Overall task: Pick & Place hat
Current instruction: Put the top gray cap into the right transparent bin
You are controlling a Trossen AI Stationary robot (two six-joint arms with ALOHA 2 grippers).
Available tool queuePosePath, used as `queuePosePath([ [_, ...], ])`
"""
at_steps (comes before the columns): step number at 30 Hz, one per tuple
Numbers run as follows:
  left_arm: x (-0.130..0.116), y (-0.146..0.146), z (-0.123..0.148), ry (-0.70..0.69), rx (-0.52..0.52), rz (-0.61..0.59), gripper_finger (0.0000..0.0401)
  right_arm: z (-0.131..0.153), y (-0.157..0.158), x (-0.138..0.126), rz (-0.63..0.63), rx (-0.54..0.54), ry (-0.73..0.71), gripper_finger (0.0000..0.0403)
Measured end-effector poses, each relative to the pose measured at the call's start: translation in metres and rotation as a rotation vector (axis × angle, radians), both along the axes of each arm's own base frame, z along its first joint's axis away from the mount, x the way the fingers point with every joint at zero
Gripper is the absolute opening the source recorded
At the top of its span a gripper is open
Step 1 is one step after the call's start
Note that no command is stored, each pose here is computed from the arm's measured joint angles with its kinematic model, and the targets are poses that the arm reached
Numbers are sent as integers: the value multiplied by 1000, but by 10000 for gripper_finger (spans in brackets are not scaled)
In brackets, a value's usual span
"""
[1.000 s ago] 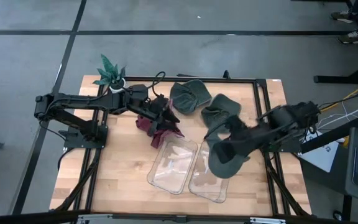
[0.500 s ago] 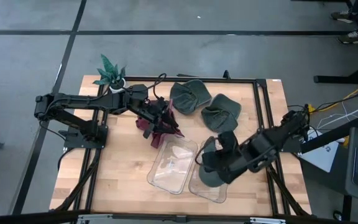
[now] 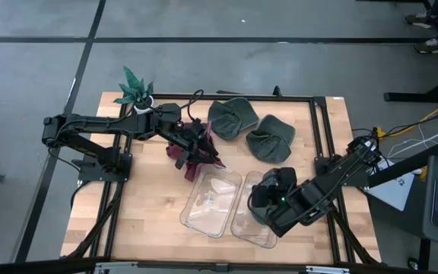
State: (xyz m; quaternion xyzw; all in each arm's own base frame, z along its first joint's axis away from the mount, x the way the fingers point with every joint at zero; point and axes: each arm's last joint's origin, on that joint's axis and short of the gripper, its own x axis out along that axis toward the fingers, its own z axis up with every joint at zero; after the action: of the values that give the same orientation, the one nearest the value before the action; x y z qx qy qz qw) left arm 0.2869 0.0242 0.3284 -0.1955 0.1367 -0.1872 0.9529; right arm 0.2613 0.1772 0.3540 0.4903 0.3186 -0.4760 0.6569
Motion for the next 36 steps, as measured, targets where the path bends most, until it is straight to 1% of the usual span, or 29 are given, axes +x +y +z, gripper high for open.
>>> queuePosePath([
  [2,0,0,0,0,1,4,184,-10,0,3,-23,-4,-1,9],
  [5,0,0,0,1,-2,5,184,-22,-1,16,-45,-9,-86,9],
  [9,0,0,0,1,-1,6,184,-27,-2,30,-56,-44,-216,9],
  [11,0,0,0,1,-1,6,184,-28,-3,31,-50,-50,-216,9],
  [14,0,0,0,1,-1,6,184,-29,-4,29,-43,-52,-187,9],
  [18,0,0,0,1,-1,6,184,-32,-3,23,-9,2,-78,10],
  [21,0,0,0,1,0,7,184,-33,-1,20,19,31,-37,15],
  [24,0,0,0,2,0,11,184,-33,1,19,56,36,-16,28],
  [29,0,0,0,2,1,16,184,-35,2,15,117,106,84,53],
  [36,0,0,0,1,1,16,184,-36,0,7,144,139,216,94],
])
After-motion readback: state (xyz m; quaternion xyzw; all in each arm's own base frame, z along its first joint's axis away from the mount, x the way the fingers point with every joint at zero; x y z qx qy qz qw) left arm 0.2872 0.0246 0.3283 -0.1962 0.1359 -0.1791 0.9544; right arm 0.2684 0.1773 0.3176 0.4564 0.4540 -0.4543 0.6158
